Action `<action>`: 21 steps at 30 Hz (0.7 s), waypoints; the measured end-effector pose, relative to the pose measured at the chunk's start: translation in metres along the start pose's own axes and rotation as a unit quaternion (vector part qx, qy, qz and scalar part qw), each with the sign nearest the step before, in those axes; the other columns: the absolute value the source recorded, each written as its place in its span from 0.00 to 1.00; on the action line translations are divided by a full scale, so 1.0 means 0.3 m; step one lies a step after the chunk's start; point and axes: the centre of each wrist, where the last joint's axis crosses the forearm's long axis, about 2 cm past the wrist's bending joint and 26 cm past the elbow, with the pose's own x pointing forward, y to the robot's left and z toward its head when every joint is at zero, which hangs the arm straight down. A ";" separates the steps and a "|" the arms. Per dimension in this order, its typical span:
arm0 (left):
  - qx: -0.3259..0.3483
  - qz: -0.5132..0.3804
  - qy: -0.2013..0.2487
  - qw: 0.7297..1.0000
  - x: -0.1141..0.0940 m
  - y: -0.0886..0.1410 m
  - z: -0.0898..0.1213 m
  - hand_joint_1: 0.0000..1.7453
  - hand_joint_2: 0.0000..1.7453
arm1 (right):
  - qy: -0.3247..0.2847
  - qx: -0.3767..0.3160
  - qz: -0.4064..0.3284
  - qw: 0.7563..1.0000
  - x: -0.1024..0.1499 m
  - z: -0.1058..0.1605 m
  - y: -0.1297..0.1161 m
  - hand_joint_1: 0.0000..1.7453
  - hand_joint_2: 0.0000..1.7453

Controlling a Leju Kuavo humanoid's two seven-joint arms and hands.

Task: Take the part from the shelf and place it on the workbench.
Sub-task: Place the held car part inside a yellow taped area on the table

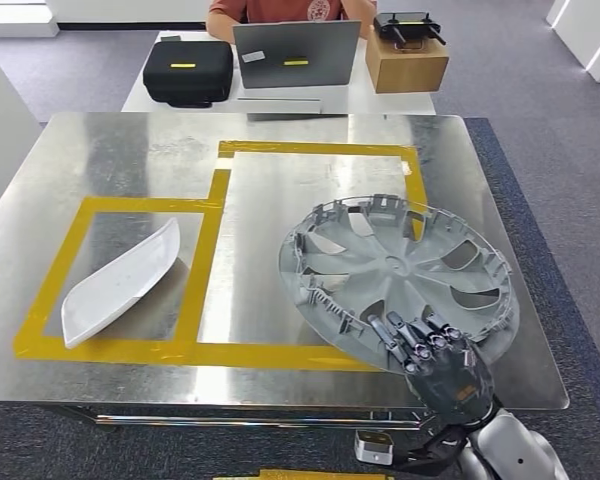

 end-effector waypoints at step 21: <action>0.003 -0.014 0.010 1.000 -0.001 0.012 0.003 0.00 0.00 | 0.009 0.044 0.007 0.999 -0.064 0.026 0.102 1.00 1.00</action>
